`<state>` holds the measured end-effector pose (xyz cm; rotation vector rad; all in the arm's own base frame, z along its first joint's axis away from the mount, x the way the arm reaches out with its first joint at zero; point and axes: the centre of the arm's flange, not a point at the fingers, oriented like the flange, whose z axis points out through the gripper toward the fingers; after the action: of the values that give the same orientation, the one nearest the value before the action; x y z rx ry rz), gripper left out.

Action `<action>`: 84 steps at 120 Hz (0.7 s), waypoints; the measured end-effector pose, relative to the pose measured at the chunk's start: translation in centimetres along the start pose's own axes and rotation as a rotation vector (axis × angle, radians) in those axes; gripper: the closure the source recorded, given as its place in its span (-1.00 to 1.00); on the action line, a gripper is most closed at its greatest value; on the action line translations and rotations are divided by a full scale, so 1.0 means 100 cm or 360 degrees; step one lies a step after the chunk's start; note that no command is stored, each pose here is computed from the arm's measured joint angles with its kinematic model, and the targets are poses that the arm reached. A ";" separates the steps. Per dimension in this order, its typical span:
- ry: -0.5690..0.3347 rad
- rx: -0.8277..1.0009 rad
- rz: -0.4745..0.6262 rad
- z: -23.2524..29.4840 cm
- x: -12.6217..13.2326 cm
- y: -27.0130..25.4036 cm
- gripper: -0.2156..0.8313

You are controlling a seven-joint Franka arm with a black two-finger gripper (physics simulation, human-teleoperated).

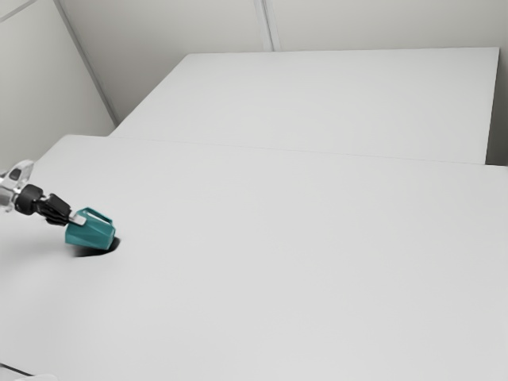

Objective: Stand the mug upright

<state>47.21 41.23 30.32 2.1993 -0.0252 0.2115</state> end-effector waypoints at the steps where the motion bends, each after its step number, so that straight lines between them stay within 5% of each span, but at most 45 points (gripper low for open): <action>1: -0.0001 -0.0003 0.0003 0.000 0.000 0.001 0.78; 39: -0.0035 -0.0008 0.0148 -0.011 0.012 0.064 0.88; 84: -0.0490 0.0707 0.0472 0.082 0.077 0.235 0.91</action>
<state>53.70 21.10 45.47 2.6472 -0.5219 0.0404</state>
